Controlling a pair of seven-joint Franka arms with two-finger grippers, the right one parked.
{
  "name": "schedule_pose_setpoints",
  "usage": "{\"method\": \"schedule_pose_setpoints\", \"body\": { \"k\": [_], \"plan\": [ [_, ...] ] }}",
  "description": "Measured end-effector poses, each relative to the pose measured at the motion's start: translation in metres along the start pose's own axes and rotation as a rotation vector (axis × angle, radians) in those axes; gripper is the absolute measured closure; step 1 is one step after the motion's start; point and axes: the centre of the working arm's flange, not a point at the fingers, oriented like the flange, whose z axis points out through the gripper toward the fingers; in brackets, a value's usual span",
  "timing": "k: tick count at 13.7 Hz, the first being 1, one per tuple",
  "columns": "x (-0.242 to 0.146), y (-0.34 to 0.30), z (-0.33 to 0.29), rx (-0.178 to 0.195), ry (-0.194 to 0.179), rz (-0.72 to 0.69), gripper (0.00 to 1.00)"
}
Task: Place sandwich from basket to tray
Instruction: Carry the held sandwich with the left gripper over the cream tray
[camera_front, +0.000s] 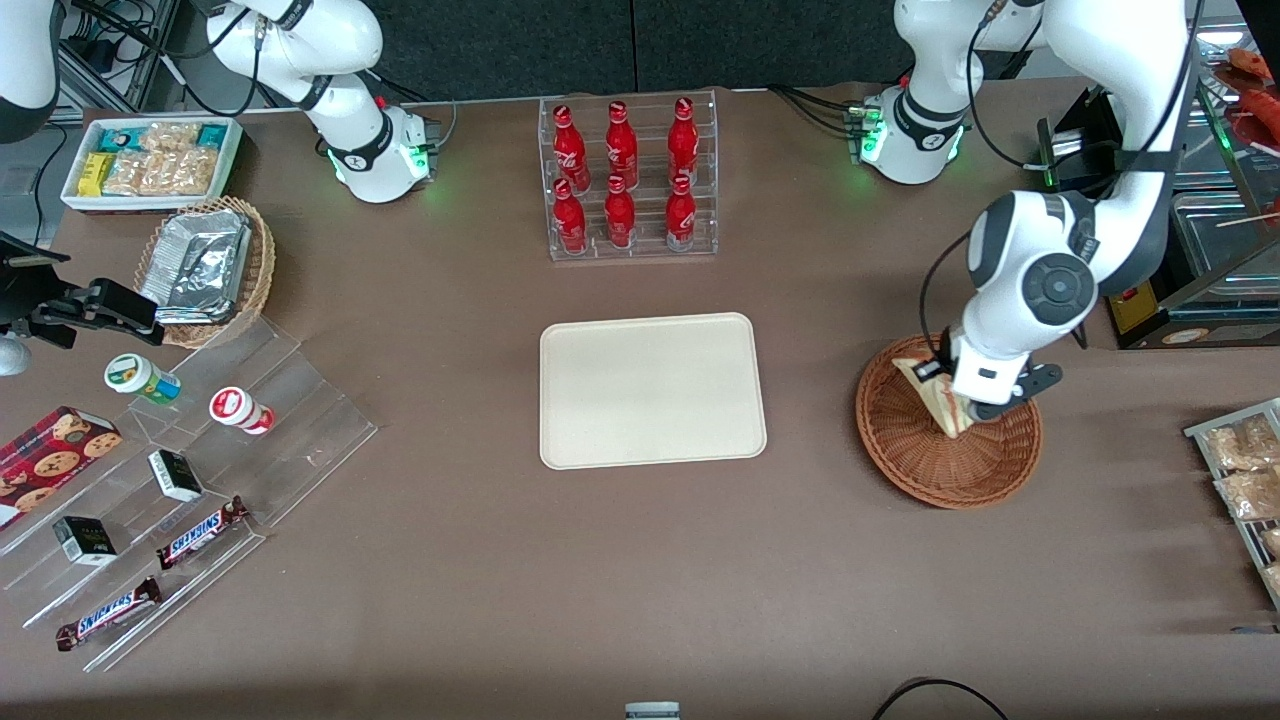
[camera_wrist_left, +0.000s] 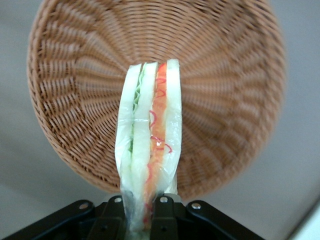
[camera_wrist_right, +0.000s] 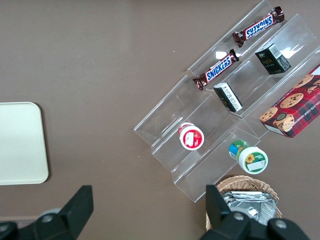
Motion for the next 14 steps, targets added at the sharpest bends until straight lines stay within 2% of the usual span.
{"method": "schedule_pose_setpoints", "body": {
  "k": [4,8,10,14],
  "plan": [
    [-0.041,0.073,-0.042,-0.009,0.051,0.167,0.84],
    [-0.091,0.15,-0.041,-0.009,0.072,0.277,0.84],
    [-0.107,0.187,-0.03,-0.021,0.05,0.297,0.84],
    [-0.121,0.258,-0.011,-0.079,0.003,0.336,0.84]
  ]
}}
